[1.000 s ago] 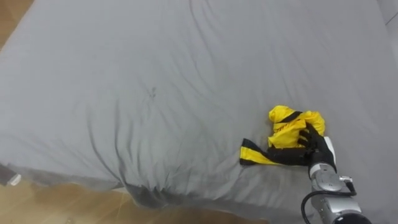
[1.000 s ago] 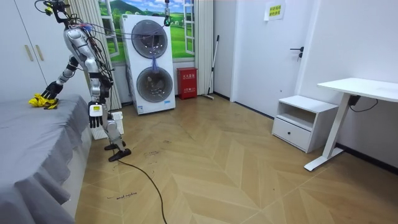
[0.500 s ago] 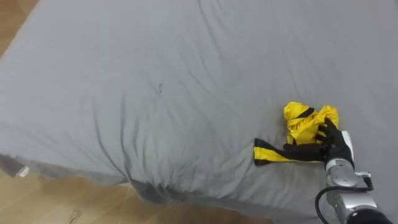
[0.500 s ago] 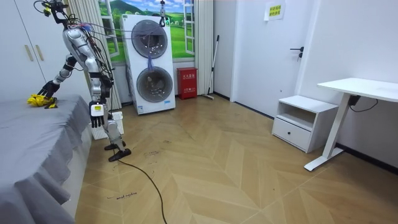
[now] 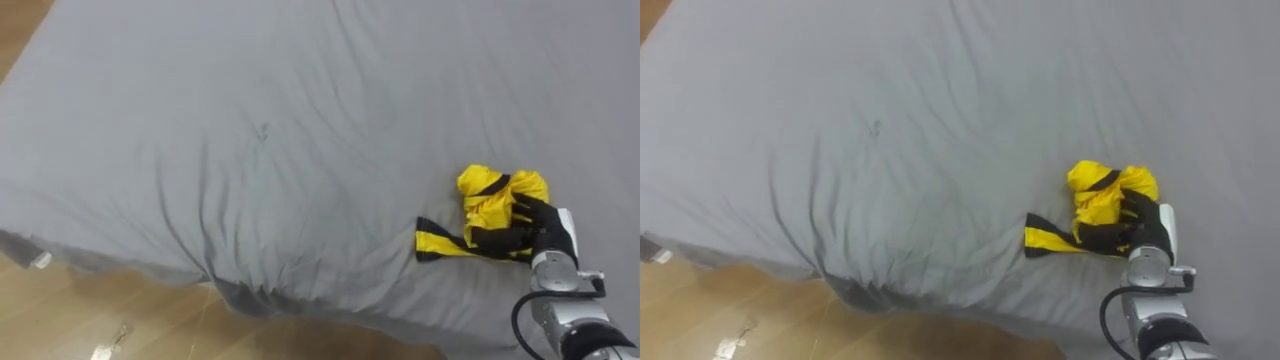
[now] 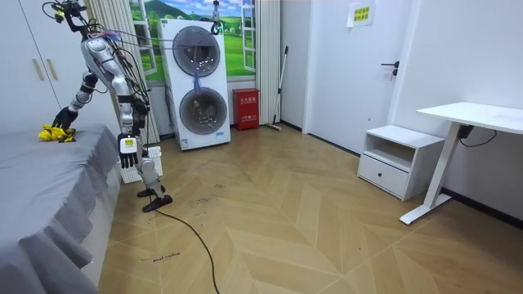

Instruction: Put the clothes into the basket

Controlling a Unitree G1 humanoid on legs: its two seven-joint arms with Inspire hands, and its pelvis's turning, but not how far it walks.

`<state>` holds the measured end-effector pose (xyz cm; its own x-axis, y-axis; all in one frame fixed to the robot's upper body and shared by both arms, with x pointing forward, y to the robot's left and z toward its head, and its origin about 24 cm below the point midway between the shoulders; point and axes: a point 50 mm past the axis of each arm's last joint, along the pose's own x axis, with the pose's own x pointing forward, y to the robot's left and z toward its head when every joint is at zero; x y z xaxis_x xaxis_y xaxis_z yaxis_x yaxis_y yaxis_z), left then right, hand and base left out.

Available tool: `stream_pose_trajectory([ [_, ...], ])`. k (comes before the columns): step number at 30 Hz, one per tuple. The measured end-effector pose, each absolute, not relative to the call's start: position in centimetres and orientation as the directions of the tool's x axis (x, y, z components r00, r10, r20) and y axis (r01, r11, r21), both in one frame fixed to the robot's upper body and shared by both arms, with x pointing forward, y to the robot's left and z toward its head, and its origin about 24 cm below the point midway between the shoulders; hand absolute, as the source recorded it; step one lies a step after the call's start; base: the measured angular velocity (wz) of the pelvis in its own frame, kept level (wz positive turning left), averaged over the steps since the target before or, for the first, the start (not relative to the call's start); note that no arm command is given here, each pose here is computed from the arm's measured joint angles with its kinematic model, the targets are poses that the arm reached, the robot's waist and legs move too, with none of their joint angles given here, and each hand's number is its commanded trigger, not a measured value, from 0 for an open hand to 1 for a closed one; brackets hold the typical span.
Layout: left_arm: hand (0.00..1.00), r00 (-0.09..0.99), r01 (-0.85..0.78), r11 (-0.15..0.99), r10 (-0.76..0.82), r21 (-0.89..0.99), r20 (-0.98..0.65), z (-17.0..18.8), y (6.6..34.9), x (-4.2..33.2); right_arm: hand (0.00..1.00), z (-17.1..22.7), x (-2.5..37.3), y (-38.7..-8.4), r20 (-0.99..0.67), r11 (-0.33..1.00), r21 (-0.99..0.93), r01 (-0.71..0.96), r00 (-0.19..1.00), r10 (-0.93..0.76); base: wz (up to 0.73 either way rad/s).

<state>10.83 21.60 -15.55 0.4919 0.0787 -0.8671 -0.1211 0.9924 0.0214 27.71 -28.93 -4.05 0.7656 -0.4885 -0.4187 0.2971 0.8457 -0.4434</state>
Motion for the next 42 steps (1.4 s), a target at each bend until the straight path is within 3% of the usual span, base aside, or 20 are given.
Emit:
stream_pose_trajectory([
  [32,0.00,0.502,-0.122,0.992,0.089,0.032,-0.860,-15.4,22.0,10.9,1.00,-5.2,25.8,-29.0,-0.436,0.862,-0.414,0.294,0.767,-0.471,0.02],
  [42,0.00,0.429,-0.234,0.970,0.162,0.064,-0.889,-15.9,23.5,7.3,1.00,-4.4,23.0,-28.1,-0.352,0.903,-0.316,0.291,0.848,-0.397,-0.21],
])
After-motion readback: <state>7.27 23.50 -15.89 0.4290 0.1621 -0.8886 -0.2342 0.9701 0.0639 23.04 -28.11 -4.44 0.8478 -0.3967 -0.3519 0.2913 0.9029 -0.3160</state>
